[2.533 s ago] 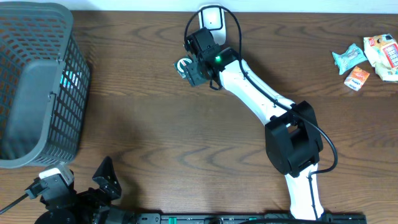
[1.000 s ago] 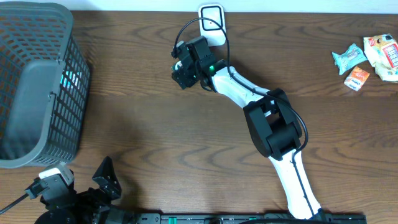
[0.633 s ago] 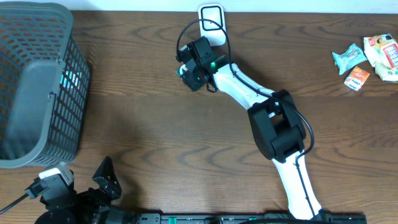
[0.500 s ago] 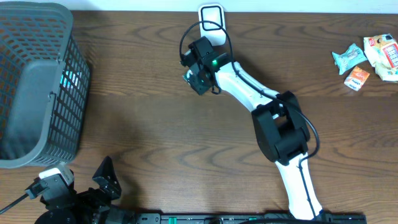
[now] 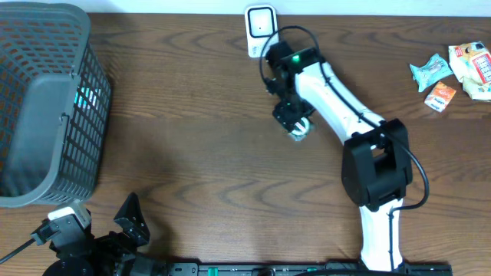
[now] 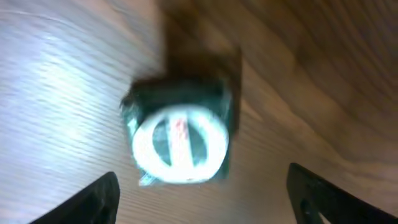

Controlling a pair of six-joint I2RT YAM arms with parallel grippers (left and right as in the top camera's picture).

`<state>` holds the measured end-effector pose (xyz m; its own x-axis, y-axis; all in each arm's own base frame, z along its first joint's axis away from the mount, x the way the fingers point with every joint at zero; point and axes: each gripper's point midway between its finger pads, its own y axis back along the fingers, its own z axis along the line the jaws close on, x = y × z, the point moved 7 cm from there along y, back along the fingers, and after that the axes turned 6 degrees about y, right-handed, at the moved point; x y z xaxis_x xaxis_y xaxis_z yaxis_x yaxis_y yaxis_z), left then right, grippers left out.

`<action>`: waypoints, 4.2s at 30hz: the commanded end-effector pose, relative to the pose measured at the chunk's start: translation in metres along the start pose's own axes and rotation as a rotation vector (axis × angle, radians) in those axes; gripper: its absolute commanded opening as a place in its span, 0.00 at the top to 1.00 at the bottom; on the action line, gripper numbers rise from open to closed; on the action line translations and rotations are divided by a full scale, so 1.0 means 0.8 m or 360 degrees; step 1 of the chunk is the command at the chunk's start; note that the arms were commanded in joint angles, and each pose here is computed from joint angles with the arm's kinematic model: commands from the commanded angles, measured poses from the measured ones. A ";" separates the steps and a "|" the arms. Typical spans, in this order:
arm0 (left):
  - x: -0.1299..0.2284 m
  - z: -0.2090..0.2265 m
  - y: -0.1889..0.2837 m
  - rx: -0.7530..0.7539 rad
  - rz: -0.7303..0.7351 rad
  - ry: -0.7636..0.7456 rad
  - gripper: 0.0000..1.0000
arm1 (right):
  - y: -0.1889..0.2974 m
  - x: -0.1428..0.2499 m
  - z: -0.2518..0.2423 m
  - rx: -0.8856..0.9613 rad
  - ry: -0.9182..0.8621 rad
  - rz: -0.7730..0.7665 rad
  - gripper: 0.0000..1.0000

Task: Scan the item barcode
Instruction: 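Lift the Zam-Buk tin and move it right of the scanner, then raise the Zam-Buk tin up to the scanner window with the right gripper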

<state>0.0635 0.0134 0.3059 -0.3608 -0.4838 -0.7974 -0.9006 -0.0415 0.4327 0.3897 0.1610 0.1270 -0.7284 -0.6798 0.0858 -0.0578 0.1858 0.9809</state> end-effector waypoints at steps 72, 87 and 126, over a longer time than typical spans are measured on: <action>0.000 0.002 -0.001 -0.0028 -0.0016 0.0016 0.02 | -0.060 0.019 -0.003 -0.0251 -0.2344 0.0194 0.08; 0.000 0.002 -0.001 -0.0028 -0.0016 0.0016 0.02 | -0.091 0.024 0.017 -0.0318 -0.2118 0.0200 0.35; 0.000 0.002 -0.001 -0.0029 -0.0016 0.0016 0.02 | 0.053 -0.073 -0.029 -0.0468 -0.0954 -0.0600 0.44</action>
<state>0.0636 0.0134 0.3060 -0.3606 -0.4835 -0.7976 -0.9008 -0.0415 0.4323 0.4344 0.1860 0.1468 -0.9746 -0.0795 -0.2093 -0.1896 -0.2046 0.9603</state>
